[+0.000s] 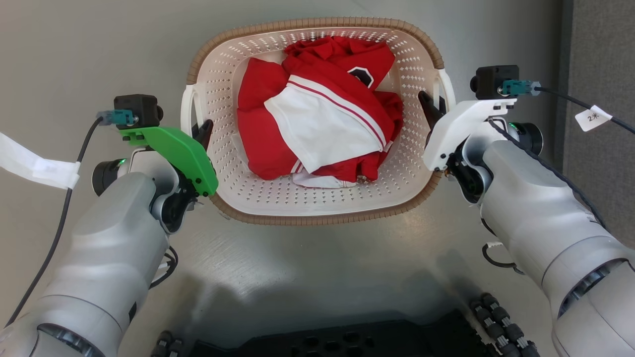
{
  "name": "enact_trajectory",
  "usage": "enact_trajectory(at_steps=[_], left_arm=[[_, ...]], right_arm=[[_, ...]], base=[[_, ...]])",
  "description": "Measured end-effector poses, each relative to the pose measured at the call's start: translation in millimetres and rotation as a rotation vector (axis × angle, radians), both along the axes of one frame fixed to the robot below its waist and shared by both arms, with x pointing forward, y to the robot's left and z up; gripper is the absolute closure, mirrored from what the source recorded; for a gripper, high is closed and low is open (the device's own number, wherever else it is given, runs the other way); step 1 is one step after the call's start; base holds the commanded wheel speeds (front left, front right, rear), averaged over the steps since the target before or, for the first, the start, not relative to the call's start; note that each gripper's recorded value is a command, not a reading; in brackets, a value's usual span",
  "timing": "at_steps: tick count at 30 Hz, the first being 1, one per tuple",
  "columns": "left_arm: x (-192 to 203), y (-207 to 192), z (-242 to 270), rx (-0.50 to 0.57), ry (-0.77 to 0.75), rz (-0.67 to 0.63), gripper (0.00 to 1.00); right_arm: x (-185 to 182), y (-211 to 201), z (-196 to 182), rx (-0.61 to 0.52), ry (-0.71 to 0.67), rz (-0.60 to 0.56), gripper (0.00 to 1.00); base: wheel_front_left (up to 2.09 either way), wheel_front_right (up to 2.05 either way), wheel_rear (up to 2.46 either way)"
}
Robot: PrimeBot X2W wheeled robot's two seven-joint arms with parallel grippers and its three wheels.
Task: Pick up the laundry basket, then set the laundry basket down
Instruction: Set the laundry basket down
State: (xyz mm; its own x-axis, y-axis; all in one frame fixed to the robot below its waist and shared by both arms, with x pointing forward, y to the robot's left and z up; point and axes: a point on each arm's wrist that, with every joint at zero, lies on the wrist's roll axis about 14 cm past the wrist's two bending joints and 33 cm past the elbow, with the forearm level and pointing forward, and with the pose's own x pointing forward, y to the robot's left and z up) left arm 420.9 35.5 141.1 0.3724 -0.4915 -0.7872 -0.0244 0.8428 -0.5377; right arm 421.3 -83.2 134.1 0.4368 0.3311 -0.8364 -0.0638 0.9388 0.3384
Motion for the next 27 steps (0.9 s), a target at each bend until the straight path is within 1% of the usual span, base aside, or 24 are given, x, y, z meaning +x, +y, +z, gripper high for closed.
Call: enact_trajectory(at_steps=[16, 17, 18, 19, 20, 21, 22, 23, 27], left_arm=[[-4, 0, -5, 0.001, 0.012, -0.008, 1.0], [-5, 0, -5, 0.001, 0.012, -0.007, 0.91], [-4, 0, -5, 0.001, 0.009, -0.005, 0.67], [-3, 0, -5, 0.001, 0.006, -0.002, 0.63], [-3, 0, -5, 0.0, 0.005, 0.0, 0.6], [-3, 0, -4, 0.0, 0.006, 0.0, 0.5], [-3, -1, -4, -0.002, 0.006, 0.0, 0.11], [-3, -1, -4, -0.003, 0.006, -0.001, 0.0], [-3, -1, -3, -0.003, 0.005, -0.001, 0.0]], right_arm=[[0, -1, -6, -0.003, 0.008, -0.015, 1.0], [0, -1, -6, -0.003, 0.006, -0.015, 0.92], [1, -1, -5, -0.003, 0.003, -0.017, 0.79], [1, -2, -6, -0.008, 0.0, -0.022, 0.71], [1, -4, -6, -0.012, 0.001, -0.028, 0.59], [2, -6, -6, -0.016, 0.001, -0.032, 0.39], [2, -8, -6, -0.022, 0.001, -0.035, 0.07], [2, -10, -6, -0.026, 0.001, -0.036, 0.0], [3, -9, -5, -0.028, -0.002, -0.039, 0.0]], base=[[0.0, 0.0, 0.0], [0.0, 0.0, 0.0], [0.0, 0.0, 0.0], [0.0, 0.0, 0.0], [0.0, 0.0, 0.0], [0.0, 0.0, 0.0], [0.0, 0.0, 0.0], [0.0, 0.0, 0.0], [0.0, 0.0, 0.0]])
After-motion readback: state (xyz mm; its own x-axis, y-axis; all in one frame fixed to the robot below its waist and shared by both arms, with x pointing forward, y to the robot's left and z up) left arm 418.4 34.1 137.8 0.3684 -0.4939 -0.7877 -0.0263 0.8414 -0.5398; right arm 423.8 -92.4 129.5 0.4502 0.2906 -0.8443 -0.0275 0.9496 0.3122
